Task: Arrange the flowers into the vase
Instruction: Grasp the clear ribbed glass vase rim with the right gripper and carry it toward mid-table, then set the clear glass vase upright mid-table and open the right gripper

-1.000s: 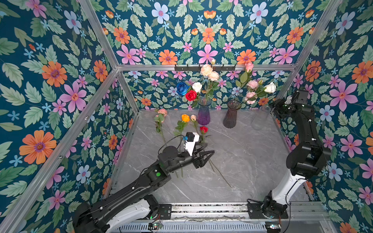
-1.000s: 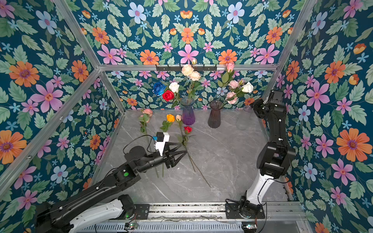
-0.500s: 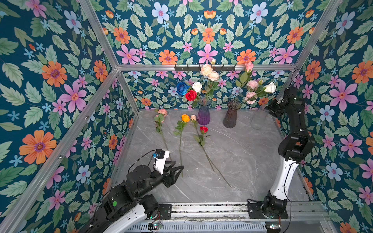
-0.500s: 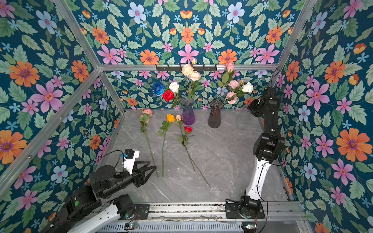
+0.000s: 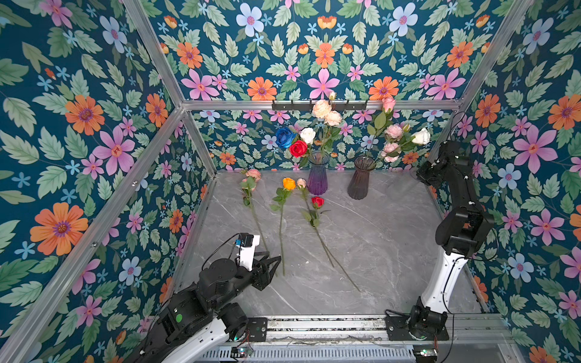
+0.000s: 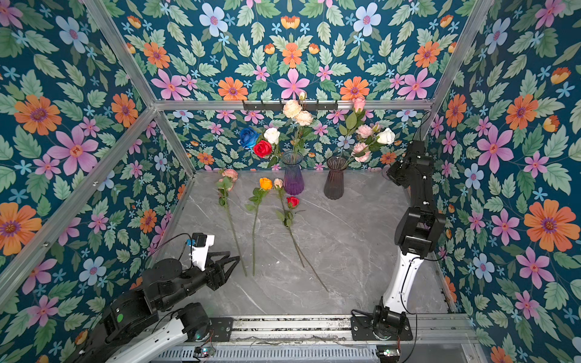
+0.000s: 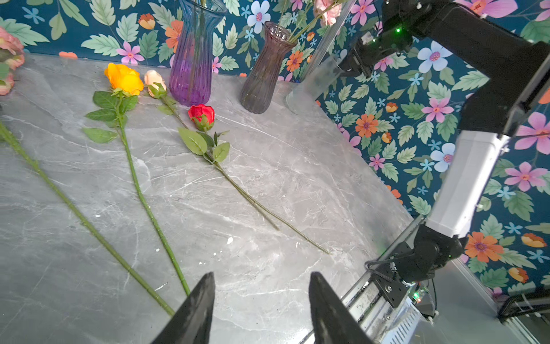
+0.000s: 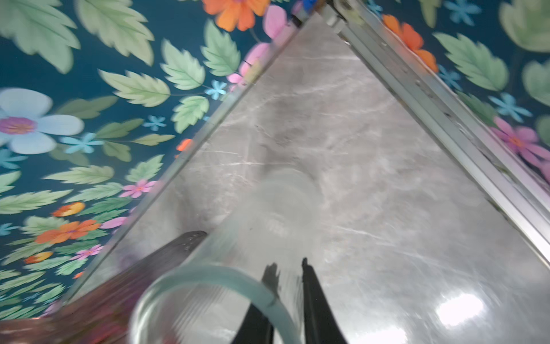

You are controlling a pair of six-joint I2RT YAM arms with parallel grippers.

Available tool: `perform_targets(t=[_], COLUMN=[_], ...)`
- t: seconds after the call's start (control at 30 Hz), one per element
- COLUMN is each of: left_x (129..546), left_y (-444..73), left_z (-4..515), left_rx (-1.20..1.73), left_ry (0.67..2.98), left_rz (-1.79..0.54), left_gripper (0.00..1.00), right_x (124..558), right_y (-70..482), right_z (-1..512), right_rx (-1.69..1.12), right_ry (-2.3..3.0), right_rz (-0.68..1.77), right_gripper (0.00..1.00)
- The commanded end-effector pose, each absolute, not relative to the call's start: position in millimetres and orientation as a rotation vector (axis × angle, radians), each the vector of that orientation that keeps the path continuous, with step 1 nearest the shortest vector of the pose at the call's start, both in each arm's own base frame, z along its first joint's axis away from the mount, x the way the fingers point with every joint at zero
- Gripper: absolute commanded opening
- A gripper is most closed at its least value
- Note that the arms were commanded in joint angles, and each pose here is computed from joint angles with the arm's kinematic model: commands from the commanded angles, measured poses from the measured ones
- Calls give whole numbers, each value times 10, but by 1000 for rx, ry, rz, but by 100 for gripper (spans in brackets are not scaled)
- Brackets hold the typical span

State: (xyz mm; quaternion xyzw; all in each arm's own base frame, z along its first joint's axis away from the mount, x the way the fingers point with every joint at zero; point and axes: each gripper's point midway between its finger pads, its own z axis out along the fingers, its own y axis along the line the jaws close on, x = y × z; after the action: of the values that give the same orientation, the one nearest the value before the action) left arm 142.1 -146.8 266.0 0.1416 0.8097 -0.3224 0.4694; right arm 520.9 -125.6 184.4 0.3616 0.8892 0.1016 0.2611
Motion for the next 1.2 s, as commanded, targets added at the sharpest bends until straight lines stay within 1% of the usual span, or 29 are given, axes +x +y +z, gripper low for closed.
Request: perform_targets(t=[0.0, 0.03, 0.07, 0.23, 0.27, 0.4, 0.57, 0.73, 0.83, 1.0, 1.17], left_x=[1481, 1481, 1484, 1517, 1526, 1563, 1596, 1651, 1656, 1653, 1626], left_y=[-1424, -1423, -1420, -1381, -1367, -1293, -1272, -1333, -1365, -1327, -1229], left_z=[2677, 2675, 2674, 2730, 2741, 2793, 2864, 2754, 2705, 2683, 2737], left_rx=[300, 299, 299, 271, 260, 210, 186, 213, 234, 218, 172], left_ry=[1975, 1976, 1976, 1963, 1962, 1957, 1925, 1932, 1954, 1954, 1922], left_rz=[-768, -769, -767, -750, -744, -717, -715, -687, -677, -669, -680], left_gripper=[54, 54, 54, 54, 54, 54, 54, 55, 55, 55, 55], right_x=[5046, 4969, 4896, 4385, 4264, 3760, 3087, 2544, 2342, 2213, 2075], right_y=[-1319, -1316, -1313, -1133, -1040, -436, 617, 1735, 2208, 2648, 3010], right_z=[1899, 1955, 1989, 2222, 2371, 2630, 2881, 2776, 2624, 2455, 2335], right_rx=[970, 968, 970, 966, 933, 746, 370, -90, -335, -627, -822], right_ry=[2391, 2382, 2376, 2264, 2229, 2225, 2284, 2464, 2579, 2657, 2691], right_rz=[173, 160, 147, 144, 161, 224, 371, 466, 455, 322, 308], right_gripper=[5, 1, 0, 0, 0, 0, 0, 0, 0, 0, 0])
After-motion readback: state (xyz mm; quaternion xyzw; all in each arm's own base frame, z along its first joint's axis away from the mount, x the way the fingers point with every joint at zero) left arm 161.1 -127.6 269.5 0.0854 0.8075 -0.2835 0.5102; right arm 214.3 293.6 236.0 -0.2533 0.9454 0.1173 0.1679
